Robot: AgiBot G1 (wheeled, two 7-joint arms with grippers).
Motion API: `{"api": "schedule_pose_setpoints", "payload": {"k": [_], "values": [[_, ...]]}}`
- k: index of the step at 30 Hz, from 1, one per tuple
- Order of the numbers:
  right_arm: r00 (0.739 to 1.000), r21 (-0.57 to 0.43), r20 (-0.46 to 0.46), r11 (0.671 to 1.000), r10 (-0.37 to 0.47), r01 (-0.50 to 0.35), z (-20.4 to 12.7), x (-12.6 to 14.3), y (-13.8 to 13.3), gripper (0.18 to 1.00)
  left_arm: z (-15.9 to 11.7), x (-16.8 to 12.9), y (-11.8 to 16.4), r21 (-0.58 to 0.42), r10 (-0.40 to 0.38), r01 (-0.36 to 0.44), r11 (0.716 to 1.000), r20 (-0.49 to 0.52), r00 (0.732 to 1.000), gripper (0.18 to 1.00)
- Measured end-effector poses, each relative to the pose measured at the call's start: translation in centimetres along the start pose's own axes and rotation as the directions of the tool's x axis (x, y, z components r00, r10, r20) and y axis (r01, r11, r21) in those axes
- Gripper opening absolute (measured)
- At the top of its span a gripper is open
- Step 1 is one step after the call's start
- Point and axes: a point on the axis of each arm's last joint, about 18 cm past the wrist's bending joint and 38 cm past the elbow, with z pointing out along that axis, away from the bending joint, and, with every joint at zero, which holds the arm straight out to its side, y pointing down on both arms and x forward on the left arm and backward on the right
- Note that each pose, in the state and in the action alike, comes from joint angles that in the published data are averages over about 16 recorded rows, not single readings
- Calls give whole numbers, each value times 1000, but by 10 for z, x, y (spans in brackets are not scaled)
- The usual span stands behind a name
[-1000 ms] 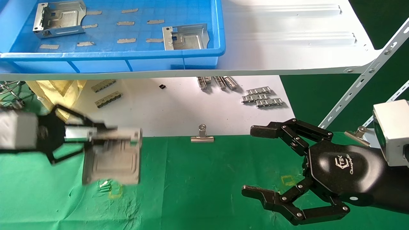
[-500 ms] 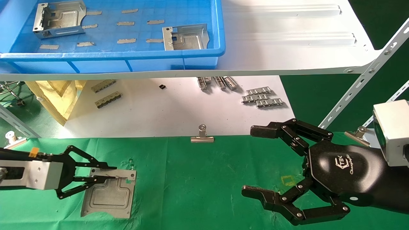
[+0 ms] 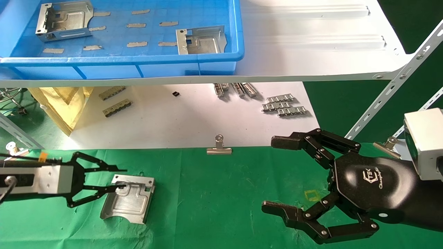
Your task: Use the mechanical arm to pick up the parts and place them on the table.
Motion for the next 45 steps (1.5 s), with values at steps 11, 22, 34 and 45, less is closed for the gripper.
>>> {"api": "schedule_pose_setpoints", "payload": {"k": [11,22,34,45], "values": [[1000,0,0,1000,0,0,0,0,0,1000,-10,-7,-3,103,-298,288,952,99,949,513],[1000,0,0,1000,0,0,0,0,0,1000,-13,-2,1,188,-478,452,872,127,869,752],[1000,0,0,1000,0,0,0,0,0,1000,-10,-3,-5,200,-463,437,877,112,879,940],[1000,0,0,1000,0,0,0,0,0,1000,-1,-2,-27,277,-477,444,852,62,877,996]]}}
